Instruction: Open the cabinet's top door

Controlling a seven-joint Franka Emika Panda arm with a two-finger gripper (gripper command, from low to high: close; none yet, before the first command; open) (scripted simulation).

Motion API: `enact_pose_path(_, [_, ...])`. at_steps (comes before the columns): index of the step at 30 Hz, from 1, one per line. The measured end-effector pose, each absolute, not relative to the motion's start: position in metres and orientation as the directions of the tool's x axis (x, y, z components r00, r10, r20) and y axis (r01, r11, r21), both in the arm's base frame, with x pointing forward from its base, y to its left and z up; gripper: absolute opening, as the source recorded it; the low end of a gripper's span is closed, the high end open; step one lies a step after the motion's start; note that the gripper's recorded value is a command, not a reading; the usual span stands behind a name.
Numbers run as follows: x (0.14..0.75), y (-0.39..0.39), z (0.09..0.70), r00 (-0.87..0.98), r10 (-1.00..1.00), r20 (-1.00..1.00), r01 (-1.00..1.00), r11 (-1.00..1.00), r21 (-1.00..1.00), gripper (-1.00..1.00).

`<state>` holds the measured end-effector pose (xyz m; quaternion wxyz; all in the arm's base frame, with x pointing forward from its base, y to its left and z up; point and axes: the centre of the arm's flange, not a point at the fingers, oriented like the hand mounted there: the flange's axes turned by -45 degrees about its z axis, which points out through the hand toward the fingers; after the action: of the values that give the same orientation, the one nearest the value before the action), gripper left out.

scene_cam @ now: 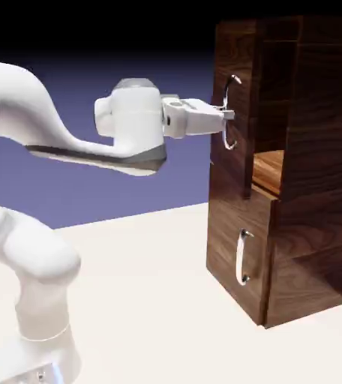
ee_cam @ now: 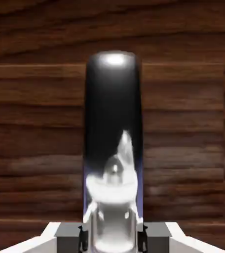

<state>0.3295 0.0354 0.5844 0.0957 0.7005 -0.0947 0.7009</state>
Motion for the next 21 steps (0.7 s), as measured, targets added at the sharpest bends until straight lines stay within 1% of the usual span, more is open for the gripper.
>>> enact_pose_path(10, [0.286, 0.095, 0.584, -0.001, 0.001, 1.000, -0.505, -0.863, 0.000, -1.00])
enact_pose_path(21, [0.256, 0.178, 0.584, 0.000, 0.000, 1.000, -0.746, -0.666, 0.000, -1.00])
